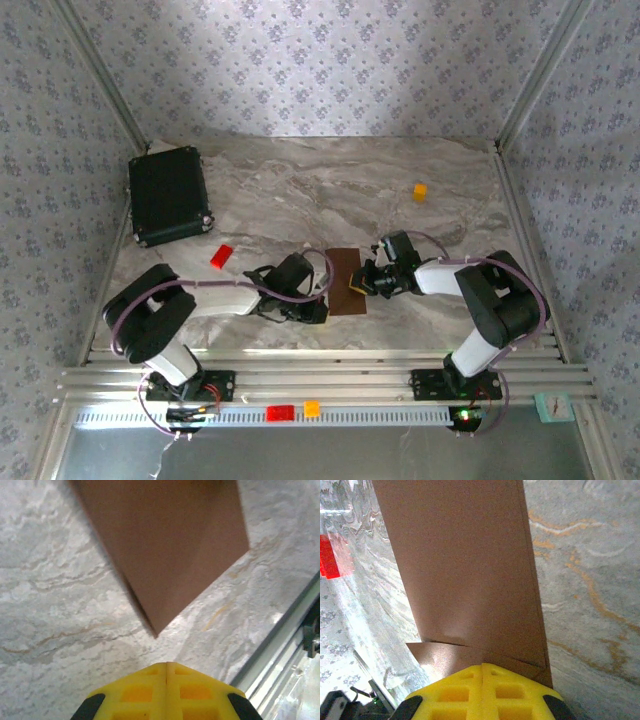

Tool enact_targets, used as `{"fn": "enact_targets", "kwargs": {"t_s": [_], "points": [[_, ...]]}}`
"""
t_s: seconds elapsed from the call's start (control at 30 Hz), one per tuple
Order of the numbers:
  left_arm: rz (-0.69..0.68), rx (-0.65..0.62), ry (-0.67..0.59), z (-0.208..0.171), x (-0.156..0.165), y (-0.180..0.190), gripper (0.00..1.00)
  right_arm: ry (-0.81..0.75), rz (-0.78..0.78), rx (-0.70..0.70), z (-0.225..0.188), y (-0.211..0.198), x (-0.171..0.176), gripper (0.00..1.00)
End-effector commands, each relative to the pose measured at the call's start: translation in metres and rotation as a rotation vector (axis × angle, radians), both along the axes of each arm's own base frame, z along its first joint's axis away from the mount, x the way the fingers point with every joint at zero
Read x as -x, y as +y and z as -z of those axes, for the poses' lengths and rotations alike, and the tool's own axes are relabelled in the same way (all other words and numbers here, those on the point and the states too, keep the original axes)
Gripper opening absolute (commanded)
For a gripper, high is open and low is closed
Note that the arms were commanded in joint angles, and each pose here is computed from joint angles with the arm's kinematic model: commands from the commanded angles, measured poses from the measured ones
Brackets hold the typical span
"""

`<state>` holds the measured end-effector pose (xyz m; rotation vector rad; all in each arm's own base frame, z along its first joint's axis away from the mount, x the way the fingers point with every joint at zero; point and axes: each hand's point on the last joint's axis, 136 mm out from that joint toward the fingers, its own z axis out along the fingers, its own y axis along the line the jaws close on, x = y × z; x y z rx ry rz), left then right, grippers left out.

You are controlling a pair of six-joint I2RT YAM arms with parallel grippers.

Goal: Fold a paper plane with a square sheet of paper (pick it up from the middle)

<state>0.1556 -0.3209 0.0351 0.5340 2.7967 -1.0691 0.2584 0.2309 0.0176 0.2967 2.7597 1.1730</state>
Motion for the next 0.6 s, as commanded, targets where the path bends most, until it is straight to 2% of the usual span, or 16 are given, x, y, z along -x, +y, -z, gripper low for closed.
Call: {"fn": "enact_targets", "kwargs": {"t_s": [0.0,0.1,0.23,0.57], "points": [[-0.029,0.062,-0.060,-0.027,-0.023,-0.015,0.03,0.087,0.055,0.104,0.028,-0.021,0.013,0.00],[-0.047,0.080,-0.076,-0.032,-0.041,-0.027,0.05,0.084,0.057,0.102,0.027,-0.021,0.012,0.00],[-0.052,0.018,-0.053,-0.011,-0.049,-0.032,0.04,0.078,0.053,0.085,0.024,-0.017,0.010,0.00],[-0.069,-0.084,0.029,0.039,-0.028,-0.005,0.00,-0.032,0.022,-0.001,-0.024,-0.001,-0.008,0.00]]}}
